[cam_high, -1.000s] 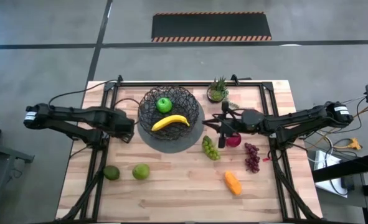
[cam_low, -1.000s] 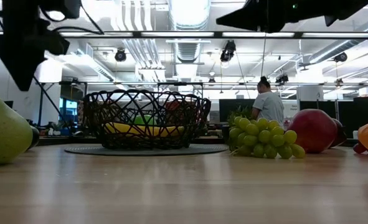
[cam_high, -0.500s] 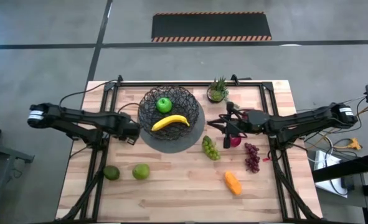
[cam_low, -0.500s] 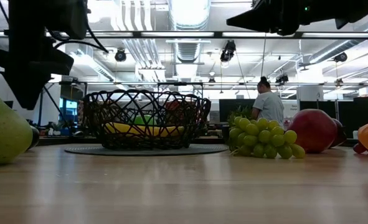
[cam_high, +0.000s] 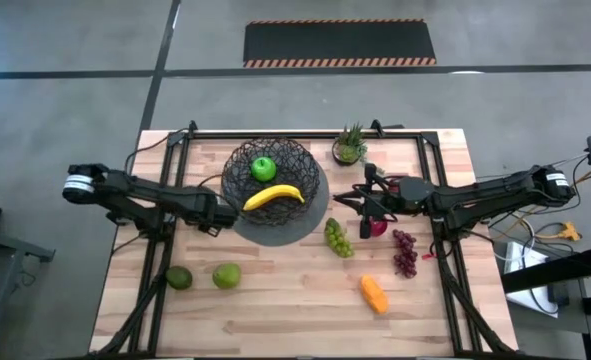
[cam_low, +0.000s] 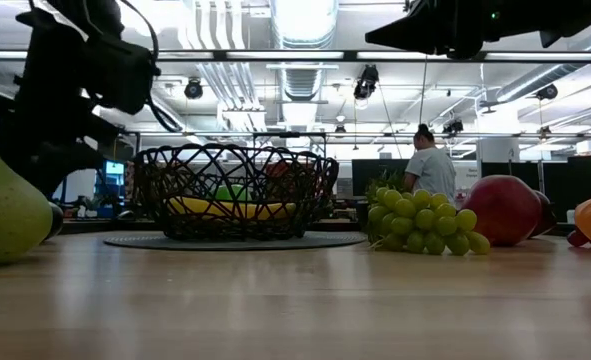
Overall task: Build produce basket
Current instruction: Put the plum into the black wire basket
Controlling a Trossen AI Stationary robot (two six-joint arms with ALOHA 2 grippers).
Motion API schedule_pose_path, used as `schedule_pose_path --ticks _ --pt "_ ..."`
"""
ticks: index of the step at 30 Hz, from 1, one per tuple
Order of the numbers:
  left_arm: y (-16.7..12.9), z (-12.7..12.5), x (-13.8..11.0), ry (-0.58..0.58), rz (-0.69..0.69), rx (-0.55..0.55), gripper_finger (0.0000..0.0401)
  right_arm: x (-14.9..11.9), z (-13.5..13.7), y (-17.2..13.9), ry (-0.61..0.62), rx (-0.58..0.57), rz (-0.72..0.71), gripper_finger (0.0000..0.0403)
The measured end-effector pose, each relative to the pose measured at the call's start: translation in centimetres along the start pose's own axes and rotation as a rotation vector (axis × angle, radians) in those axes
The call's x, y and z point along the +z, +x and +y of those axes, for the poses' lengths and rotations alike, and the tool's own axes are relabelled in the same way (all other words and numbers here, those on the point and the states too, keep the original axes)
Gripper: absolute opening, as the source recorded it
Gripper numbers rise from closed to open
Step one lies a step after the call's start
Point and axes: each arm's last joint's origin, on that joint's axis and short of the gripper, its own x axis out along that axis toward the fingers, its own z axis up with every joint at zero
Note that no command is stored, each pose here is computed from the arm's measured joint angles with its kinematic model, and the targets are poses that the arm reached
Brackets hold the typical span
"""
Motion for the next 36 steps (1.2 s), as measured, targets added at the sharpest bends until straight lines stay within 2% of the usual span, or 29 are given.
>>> schedule_pose_path --ticks 9,36 --pt "0.7 -0.3 -0.1 0.020 0.004 0.014 0.0247 0.0 0.0 0.0 0.000 0.003 0.006 0.0009" --pt "2.6 -0.5 -0.2 0.006 -0.109 0.020 0.0247 -0.1 0.1 0.0 0.000 0.007 0.011 0.0009"
